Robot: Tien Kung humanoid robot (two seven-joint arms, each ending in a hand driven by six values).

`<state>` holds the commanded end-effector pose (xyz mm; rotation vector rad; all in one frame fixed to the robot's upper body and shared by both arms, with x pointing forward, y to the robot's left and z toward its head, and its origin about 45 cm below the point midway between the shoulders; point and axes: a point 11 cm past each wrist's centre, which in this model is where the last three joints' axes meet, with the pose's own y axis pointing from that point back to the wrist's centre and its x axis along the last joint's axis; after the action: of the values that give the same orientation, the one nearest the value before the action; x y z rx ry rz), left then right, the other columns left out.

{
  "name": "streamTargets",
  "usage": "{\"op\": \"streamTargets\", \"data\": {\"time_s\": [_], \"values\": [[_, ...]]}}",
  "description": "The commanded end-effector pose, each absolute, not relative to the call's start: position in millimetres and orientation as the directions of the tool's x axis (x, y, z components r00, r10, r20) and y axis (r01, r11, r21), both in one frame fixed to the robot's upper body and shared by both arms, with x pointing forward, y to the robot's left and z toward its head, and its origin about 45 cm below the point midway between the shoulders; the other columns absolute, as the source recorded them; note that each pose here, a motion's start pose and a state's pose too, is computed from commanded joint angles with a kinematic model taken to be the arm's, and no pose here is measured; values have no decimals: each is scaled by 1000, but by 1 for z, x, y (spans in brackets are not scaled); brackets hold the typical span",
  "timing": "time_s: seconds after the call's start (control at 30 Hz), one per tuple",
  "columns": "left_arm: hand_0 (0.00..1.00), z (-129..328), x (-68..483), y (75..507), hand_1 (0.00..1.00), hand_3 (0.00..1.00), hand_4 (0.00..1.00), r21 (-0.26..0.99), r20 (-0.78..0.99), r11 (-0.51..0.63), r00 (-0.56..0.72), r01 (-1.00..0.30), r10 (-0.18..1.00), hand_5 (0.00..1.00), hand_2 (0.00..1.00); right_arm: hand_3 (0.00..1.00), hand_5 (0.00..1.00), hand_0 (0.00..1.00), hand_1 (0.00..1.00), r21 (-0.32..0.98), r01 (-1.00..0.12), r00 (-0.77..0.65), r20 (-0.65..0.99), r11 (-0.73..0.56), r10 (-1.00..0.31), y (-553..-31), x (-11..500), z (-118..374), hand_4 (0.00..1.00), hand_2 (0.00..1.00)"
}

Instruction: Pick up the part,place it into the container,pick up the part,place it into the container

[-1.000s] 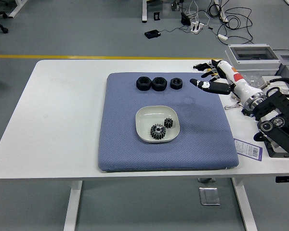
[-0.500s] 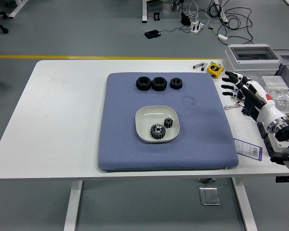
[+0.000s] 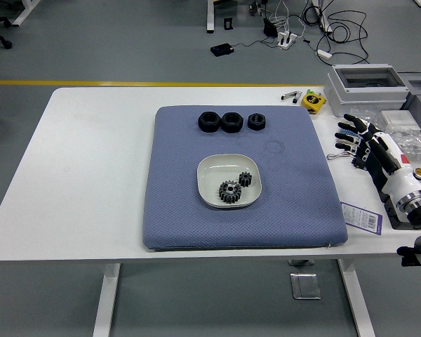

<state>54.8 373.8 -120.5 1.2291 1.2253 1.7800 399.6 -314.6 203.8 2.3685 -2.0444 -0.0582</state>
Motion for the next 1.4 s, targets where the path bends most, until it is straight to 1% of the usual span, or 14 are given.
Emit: {"op": "streamTargets", "data": {"time_s": [0.37,0.4,0.77,0.8,1.0,1.03,1.2,1.23,1.4], "values": [[526,-120,58,373,551,597,588,934,330,-356,-359,-7,873,572,683,837,810,737,762,53,-992,113,-28,-114,-993,-322,401,197,998,814],[526,-120,59,373,551,596,585,934,330,-356,-359,-7,873,570,680,814,812,716,747,54,-992,112,-26,-113,-993,-322,402,197,998,801],[526,-120,59,373,552,596,584,935,328,-355,-360,-8,873,569,680,809,814,705,737,54,-993,104,-30,-105,-994,-322,403,197,998,789],[526,-120,59,373,551,596,585,935,328,-355,-360,-8,874,569,678,807,814,661,710,55,-993,103,-31,-104,-994,-322,403,197,998,780],[526,-120,60,373,551,596,585,935,327,-355,-362,-11,873,569,678,807,814,661,710,54,-994,97,-32,-99,-995,-323,404,198,998,780],[527,-120,60,373,551,595,584,935,327,-355,-362,-11,873,568,679,799,815,595,672,53,-994,97,-32,-99,-995,-323,404,198,998,757],[527,-120,60,372,551,595,584,935,326,-354,-363,-11,873,568,679,799,815,595,672,53,-994,92,-33,-94,-995,-323,405,199,998,757],[526,-120,60,372,551,596,584,935,326,-354,-362,-11,873,567,680,785,816,521,645,53,-994,90,-33,-92,-995,-324,405,199,998,733],[526,-120,60,372,551,596,584,936,326,-353,-361,-10,874,567,680,785,816,521,645,55,-995,86,-36,-88,-996,-325,405,198,998,733]]}}
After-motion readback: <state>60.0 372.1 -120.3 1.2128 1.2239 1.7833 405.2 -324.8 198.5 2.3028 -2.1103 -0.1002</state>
